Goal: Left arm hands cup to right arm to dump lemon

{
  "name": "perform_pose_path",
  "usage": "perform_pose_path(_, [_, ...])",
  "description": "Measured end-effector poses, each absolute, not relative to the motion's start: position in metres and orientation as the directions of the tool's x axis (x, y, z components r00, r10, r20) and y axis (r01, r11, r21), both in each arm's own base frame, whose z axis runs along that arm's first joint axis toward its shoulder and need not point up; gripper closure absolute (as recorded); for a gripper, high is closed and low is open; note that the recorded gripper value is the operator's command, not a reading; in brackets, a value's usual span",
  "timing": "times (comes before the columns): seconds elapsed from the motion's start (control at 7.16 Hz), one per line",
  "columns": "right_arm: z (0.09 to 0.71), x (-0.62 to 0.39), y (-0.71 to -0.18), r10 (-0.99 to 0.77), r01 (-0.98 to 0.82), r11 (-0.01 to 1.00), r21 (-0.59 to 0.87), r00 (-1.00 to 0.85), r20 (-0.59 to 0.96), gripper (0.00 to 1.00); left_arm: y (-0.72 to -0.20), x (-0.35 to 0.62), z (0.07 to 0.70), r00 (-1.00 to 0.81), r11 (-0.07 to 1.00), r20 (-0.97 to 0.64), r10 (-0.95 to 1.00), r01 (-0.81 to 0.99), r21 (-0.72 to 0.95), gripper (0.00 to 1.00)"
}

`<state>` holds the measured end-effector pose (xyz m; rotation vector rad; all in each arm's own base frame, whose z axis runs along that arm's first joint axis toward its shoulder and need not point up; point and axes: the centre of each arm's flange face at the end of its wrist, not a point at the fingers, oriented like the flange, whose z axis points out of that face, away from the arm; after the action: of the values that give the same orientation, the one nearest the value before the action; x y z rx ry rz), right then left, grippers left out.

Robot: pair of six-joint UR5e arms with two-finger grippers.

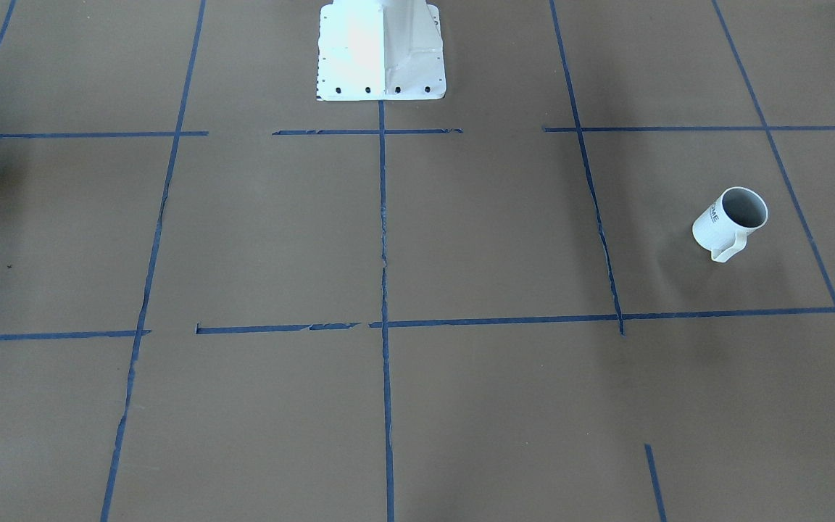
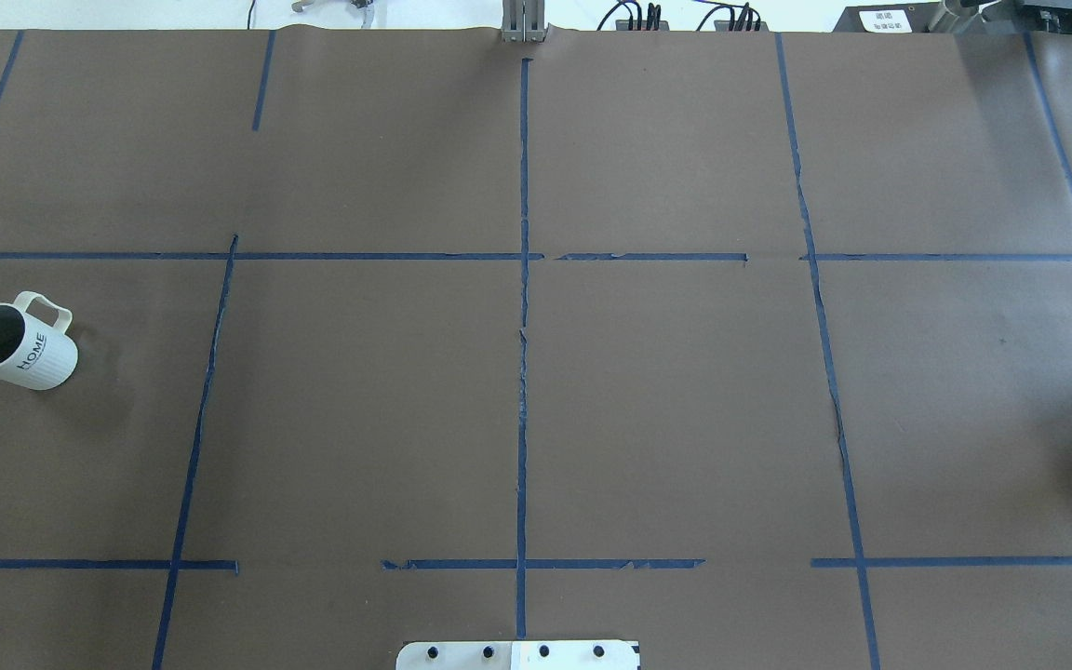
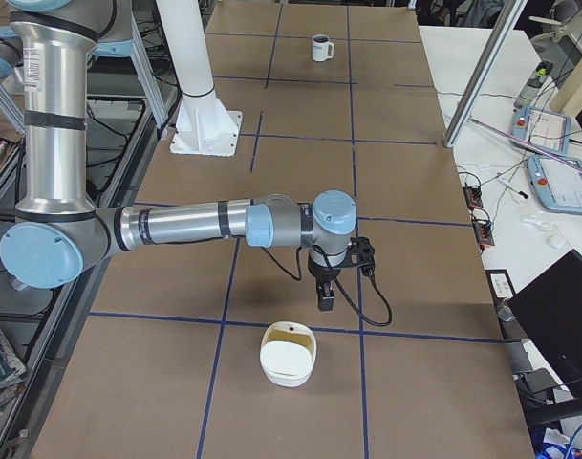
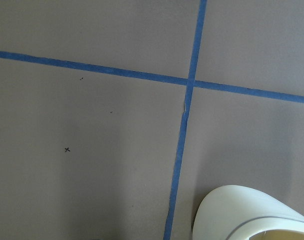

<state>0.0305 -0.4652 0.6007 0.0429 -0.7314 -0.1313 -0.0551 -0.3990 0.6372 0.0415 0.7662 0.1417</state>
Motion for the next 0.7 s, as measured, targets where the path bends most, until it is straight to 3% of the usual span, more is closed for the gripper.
perform_pose_path(0.7, [0.6,0.03,-0.466,-0.135,0.104,0.991,0.086,0.736,0.664,0.0,-0.405,-0.052,0.614,0.709,0.984,-0.682,0.179,-0.117,0.137,0.0])
